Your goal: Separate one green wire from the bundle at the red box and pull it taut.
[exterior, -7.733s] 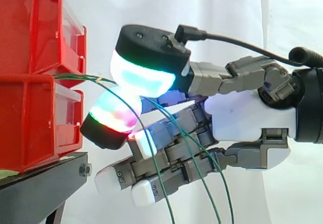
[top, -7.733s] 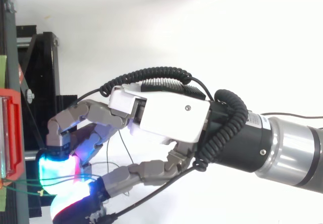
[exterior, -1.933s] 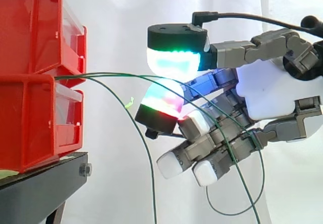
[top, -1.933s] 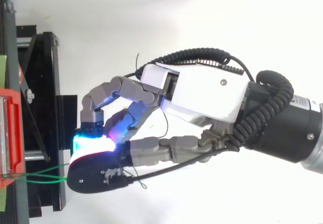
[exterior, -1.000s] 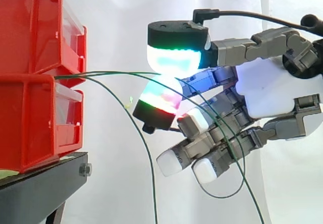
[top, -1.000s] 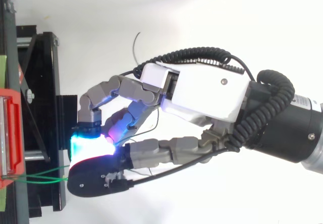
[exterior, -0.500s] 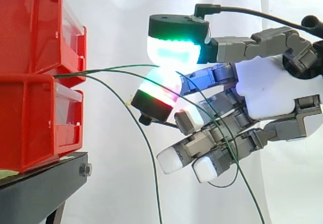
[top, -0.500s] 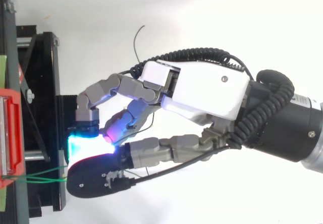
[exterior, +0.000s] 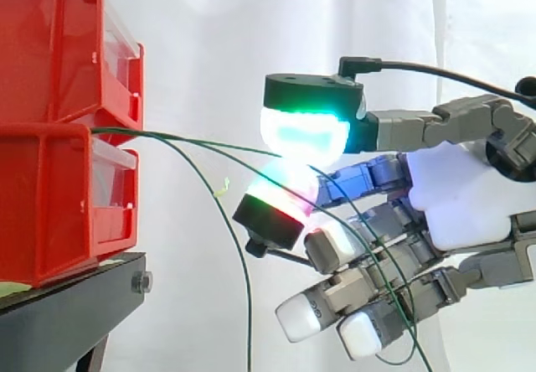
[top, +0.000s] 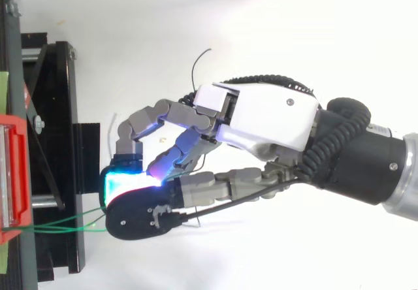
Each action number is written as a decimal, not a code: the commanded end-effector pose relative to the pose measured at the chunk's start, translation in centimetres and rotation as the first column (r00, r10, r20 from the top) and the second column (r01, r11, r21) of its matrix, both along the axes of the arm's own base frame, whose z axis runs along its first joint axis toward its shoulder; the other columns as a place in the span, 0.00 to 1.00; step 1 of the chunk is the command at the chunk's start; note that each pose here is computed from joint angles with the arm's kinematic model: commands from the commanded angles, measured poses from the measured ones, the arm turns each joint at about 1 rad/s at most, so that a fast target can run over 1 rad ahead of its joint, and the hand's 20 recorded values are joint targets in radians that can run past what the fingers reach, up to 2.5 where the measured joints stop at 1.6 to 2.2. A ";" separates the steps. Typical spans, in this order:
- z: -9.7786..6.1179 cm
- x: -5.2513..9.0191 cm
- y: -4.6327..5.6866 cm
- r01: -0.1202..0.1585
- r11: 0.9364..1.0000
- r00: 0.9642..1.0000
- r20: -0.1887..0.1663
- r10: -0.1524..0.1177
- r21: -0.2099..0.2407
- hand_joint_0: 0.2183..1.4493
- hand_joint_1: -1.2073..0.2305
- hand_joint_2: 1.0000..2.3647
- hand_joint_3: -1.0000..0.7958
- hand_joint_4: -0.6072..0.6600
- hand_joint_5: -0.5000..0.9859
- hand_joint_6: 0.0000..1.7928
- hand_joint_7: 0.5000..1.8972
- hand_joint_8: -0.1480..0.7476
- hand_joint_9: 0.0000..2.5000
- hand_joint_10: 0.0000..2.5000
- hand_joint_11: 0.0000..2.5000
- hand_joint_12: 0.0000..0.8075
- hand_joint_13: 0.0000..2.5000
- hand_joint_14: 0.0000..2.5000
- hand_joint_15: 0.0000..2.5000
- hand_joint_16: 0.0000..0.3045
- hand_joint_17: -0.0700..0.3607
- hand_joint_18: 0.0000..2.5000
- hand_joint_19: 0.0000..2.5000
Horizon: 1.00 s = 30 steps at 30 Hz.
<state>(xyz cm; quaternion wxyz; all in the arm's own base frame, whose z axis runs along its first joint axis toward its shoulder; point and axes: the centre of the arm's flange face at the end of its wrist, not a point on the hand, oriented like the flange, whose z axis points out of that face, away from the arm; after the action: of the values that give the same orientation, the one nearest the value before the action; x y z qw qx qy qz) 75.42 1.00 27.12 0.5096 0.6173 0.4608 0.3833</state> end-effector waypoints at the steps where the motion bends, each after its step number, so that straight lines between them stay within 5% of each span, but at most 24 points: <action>1: -0.3 0.2 0.0 0.014 0.996 0.999 0.045 -0.018 0.083 0.38 0.29 0.02 0.50 0.30 0.21 0.52 0.52 0.48 0.44 0.01 0.37 0.37 0.35 0.01 0.15 0.14 0.38 0.34 0.17; 6: -0.3 0.2 0.1 0.019 0.990 0.997 0.065 -0.029 0.143 0.38 0.29 0.02 0.50 0.30 0.21 0.52 0.52 0.48 0.44 0.01 0.36 0.37 0.35 0.01 0.14 0.14 0.38 0.34 0.16; 15: -4.4 -1.6 0.6 0.010 0.993 1.000 -0.002 -0.010 0.114 0.38 0.29 0.02 0.50 0.31 0.21 0.52 0.52 0.49 0.43 0.01 0.35 0.37 0.35 0.01 0.15 0.14 0.39 0.34 0.16; 20: -6.4 -2.1 1.2 -0.003 0.993 1.000 0.020 0.001 0.120 0.38 0.29 0.02 0.50 0.32 0.21 0.52 0.52 0.49 0.43 0.01 0.34 0.38 0.35 0.01 0.15 0.14 0.39 0.34 0.16; 30: -6.6 -1.8 1.8 -0.016 0.992 0.997 0.071 0.007 0.125 0.38 0.29 0.02 0.51 0.32 0.22 0.52 0.51 0.49 0.43 0.01 0.34 0.37 0.34 0.01 0.14 0.14 0.39 0.34 0.16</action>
<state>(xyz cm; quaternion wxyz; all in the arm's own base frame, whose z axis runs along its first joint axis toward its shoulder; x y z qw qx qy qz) 73.51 2.71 20.50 0.4808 0.6342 0.4252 0.4311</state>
